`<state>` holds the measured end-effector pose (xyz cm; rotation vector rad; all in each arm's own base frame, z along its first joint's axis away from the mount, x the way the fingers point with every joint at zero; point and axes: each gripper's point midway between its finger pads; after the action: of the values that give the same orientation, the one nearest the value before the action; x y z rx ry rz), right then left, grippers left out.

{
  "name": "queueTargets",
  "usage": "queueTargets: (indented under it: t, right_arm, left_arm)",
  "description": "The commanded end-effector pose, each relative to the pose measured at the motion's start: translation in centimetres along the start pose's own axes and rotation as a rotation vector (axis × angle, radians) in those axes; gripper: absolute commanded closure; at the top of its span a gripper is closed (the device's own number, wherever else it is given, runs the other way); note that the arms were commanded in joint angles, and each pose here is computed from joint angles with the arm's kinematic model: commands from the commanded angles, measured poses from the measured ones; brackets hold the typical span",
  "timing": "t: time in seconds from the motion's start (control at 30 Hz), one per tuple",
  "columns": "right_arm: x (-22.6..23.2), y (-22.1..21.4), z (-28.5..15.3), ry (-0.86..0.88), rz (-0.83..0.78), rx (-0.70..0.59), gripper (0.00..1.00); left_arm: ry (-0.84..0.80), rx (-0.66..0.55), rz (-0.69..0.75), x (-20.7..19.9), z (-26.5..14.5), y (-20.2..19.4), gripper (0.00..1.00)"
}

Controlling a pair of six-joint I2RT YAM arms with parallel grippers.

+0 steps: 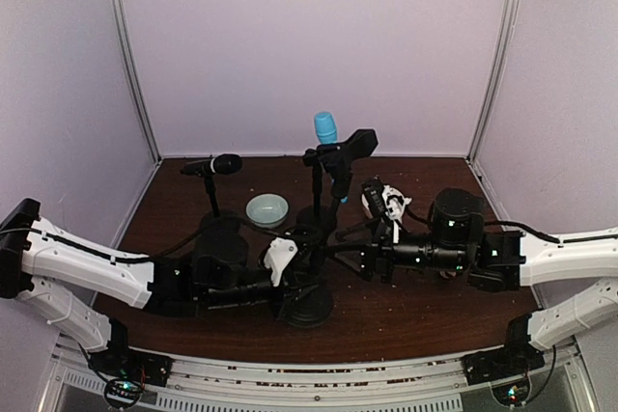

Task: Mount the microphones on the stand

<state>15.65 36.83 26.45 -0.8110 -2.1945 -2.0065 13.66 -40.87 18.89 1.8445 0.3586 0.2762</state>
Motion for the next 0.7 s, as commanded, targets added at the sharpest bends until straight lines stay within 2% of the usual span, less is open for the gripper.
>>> queueTargets:
  t: [0.0,0.23,0.4,0.47,0.67]
  right_arm:
    - [-2.3,0.9,0.2,-0.187,0.172,-0.029,0.47]
    - [-2.1,0.3,2.3,-0.208,0.184,0.012,0.45]
    - [-2.2,-0.3,3.5,-0.21,0.197,0.034,0.5]
    - [-2.1,-0.4,3.8,-0.2,0.201,0.037,0.59]
    - [-1.8,-0.5,3.2,-0.173,0.161,0.018,0.97]
  left_arm:
    - [0.155,-0.099,-0.04,2.3,0.0,4.0,1.0]
    - [0.176,-0.096,-0.031,2.3,0.6,4.4,1.0]
    - [0.17,-0.094,-0.018,1.7,0.9,4.5,1.0]
    - [0.169,-0.096,-0.02,1.6,0.8,4.5,1.0]
    - [0.154,-0.11,-0.038,1.4,0.7,4.2,1.0]
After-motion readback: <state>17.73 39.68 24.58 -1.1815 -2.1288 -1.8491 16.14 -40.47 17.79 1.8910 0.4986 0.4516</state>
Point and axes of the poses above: each gripper's point midway between its finger pads, its own z axis out along the fingers, its own x axis along the line the jaws close on, y = z × x, and after that the axes turned 3 degrees about z, right-handed
